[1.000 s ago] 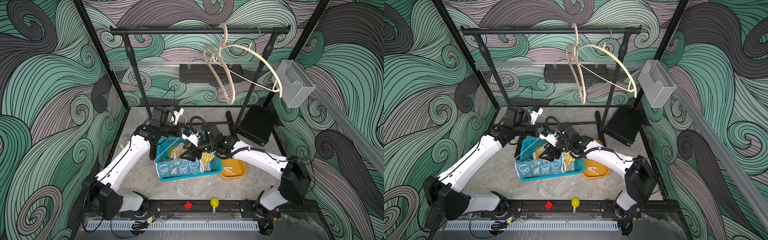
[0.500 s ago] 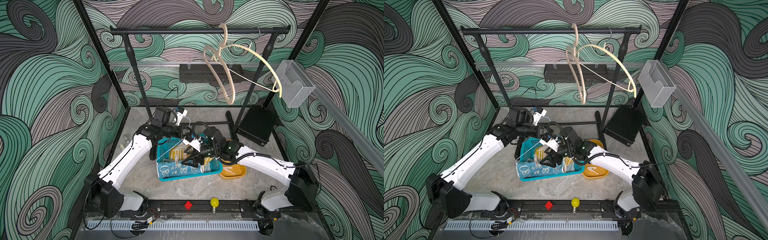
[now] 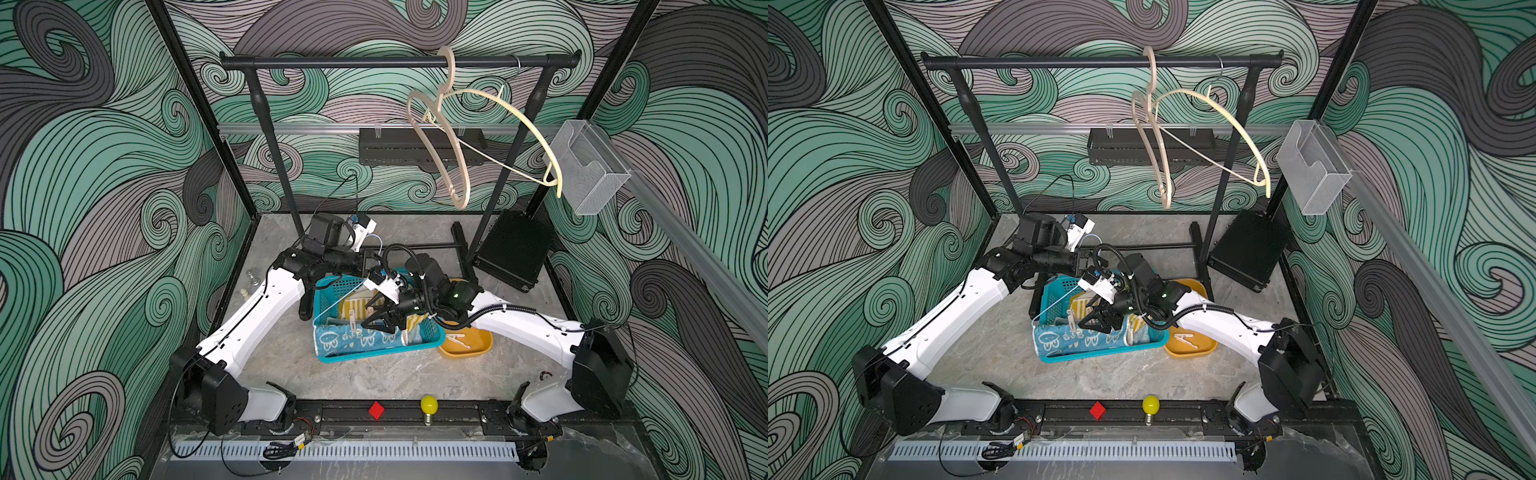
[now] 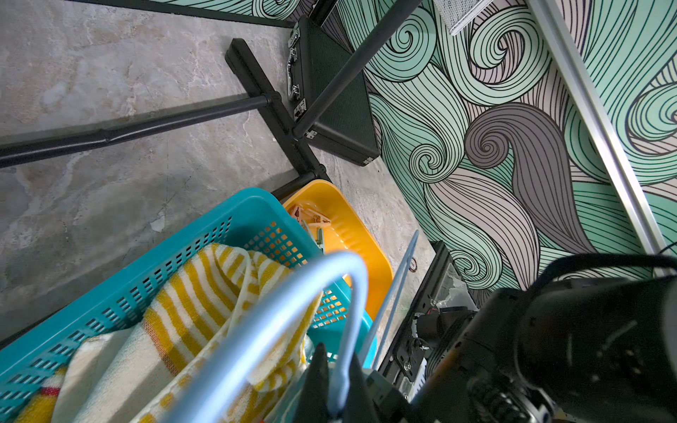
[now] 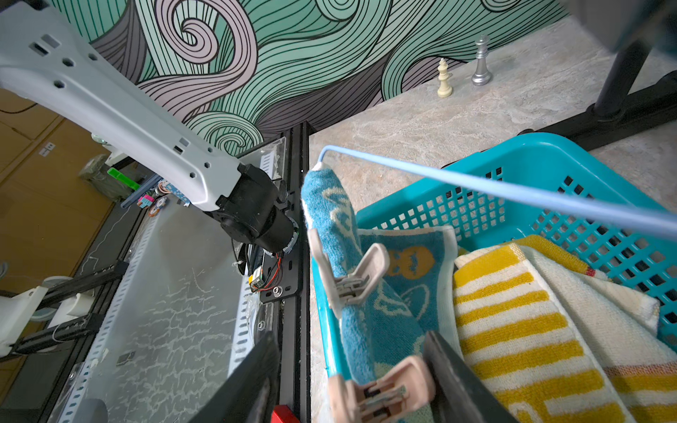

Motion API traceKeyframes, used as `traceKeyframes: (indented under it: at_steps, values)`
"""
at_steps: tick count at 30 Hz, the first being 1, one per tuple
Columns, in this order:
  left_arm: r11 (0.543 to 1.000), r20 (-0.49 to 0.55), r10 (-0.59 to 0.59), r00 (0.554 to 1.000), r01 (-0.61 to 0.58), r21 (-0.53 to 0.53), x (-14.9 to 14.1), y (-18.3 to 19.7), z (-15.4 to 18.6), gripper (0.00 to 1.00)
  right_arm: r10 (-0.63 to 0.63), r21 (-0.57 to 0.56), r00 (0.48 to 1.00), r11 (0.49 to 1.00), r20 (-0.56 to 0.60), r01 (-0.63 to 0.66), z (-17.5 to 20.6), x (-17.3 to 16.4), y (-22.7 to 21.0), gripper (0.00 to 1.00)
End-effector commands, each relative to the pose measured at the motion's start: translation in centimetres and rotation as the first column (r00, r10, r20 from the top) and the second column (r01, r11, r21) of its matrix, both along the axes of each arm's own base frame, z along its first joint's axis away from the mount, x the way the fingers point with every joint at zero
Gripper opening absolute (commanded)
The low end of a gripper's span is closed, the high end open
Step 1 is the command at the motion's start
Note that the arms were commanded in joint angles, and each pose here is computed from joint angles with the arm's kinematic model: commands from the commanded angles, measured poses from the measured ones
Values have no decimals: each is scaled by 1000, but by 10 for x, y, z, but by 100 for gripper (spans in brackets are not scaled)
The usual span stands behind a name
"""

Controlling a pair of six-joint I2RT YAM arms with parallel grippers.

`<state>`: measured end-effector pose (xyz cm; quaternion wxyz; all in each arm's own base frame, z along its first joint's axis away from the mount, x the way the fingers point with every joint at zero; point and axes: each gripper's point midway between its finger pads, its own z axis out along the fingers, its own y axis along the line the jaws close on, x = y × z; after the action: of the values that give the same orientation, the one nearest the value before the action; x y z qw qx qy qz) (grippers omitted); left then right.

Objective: Remove the clothespins securing towels to the hanger
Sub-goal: Remove the clothespin from the hanger.

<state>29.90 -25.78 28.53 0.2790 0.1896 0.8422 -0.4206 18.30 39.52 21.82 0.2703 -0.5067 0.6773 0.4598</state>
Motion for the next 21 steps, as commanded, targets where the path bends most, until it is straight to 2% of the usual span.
traceKeyframes:
  at_steps: [1,5,10,21]
  values:
    - [998,42,-38,998,40,-40,0,-8,22,0,23,5,1000,1000,10,-23,0,-1,4,61]
    - [999,43,-37,998,39,-38,-1,-7,23,0,24,0,1000,1000,3,-24,-1,-2,4,57]
    - [999,46,-38,998,39,-36,-1,-7,23,0,29,4,1000,1000,-10,-28,0,-4,4,45]
    - [998,33,-62,998,63,-30,-6,-8,20,0,34,35,999,999,-26,-33,7,-2,5,37]
